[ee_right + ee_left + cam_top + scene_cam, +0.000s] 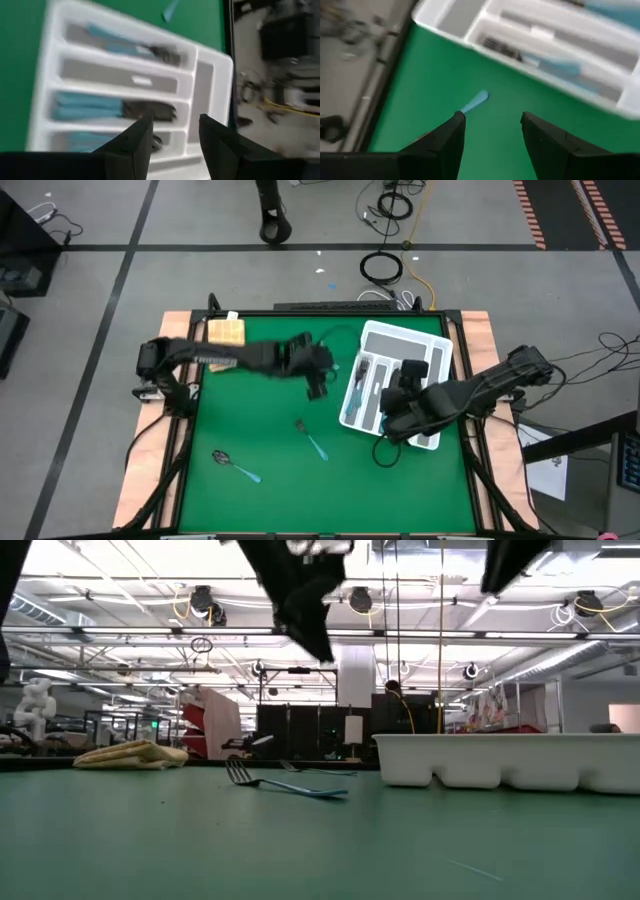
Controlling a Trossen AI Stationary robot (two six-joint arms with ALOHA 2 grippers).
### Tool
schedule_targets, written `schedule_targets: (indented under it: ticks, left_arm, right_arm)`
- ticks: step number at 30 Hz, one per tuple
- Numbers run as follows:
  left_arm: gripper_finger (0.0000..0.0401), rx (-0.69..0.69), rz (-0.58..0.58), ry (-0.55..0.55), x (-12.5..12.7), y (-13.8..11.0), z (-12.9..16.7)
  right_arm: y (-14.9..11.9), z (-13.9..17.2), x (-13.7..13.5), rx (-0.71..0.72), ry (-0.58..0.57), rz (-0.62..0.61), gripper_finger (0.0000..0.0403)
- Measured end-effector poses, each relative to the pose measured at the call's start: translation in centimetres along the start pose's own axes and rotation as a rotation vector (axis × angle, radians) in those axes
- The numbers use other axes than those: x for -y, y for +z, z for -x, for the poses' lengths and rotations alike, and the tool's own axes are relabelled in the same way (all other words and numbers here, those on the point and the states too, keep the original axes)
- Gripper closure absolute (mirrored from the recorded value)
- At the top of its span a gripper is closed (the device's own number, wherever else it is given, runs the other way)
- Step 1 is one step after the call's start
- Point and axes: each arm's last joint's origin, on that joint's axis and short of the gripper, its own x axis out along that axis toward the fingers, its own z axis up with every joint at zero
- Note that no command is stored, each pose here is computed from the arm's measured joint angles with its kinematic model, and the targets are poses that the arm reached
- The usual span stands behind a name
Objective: Sort silverware
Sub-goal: Put the top blue fork into the tray
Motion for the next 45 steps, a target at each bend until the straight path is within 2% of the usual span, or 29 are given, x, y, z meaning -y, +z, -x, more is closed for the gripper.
schedule_targets:
  ticks: [2, 4, 8, 10, 14, 17, 21, 27, 35, 40, 45]
  left_arm:
    - [0.0201, -0.012, -0.049, -0.115, -2.8, -0.3, -0.8]
    - [0.0201, 0.04, -0.106, -0.205, -5.3, -0.3, -1.7]
    - [0.0201, 0.092, -0.211, -0.268, -9.5, -1.1, -3.6]
    - [0.0201, 0.061, -0.236, -0.325, -10.6, -2.0, -4.8]
    - [0.0201, -0.051, -0.345, -0.384, -10.9, -3.9, -7.4]
    - [0.0201, -0.11, -0.422, -0.387, -10.6, -4.8, -9.5]
    - [0.0201, -0.135, -0.499, -0.356, -10.4, -5.3, -11.6]
    - [0.0201, -0.157, -0.582, -0.341, -10.8, -6.0, -13.3]
    - [0.0201, -0.166, -0.564, -0.301, -13.3, -5.5, -15.4]
    - [0.0201, -0.234, -0.556, -0.406, -13.2, -6.2, -16.6]
    - [0.0202, -0.214, -0.577, -0.414, -13.3, -5.8, -16.0]
  right_arm:
    - [0.6, 1.7, 0.7, 0.055, 0.045, -0.036, 0.0254]
    - [1.0, 3.3, 1.3, 0.108, 0.077, -0.064, 0.0254]
    - [1.4, 5.4, 2.2, 0.183, 0.125, -0.125, 0.0254]
    - [1.4, 6.1, 2.4, 0.202, 0.141, -0.165, 0.0254]
    - [1.3, 6.6, 2.4, 0.213, 0.159, -0.222, 0.0254]
    - [1.2, 6.7, 2.2, 0.214, 0.166, -0.248, 0.0254]
    - [1.2, 6.7, 2.1, 0.212, 0.173, -0.282, 0.0254]
    - [1.1, 6.8, 2.0, 0.213, 0.178, -0.301, 0.0254]
    - [1.3, 6.9, 1.9, 0.23, 0.189, -0.317, 0.0254]
    - [1.4, 6.9, 1.9, 0.235, 0.2, -0.346, 0.0254]
    - [1.4, 6.9, 1.9, 0.236, 0.201, -0.352, 0.0255]
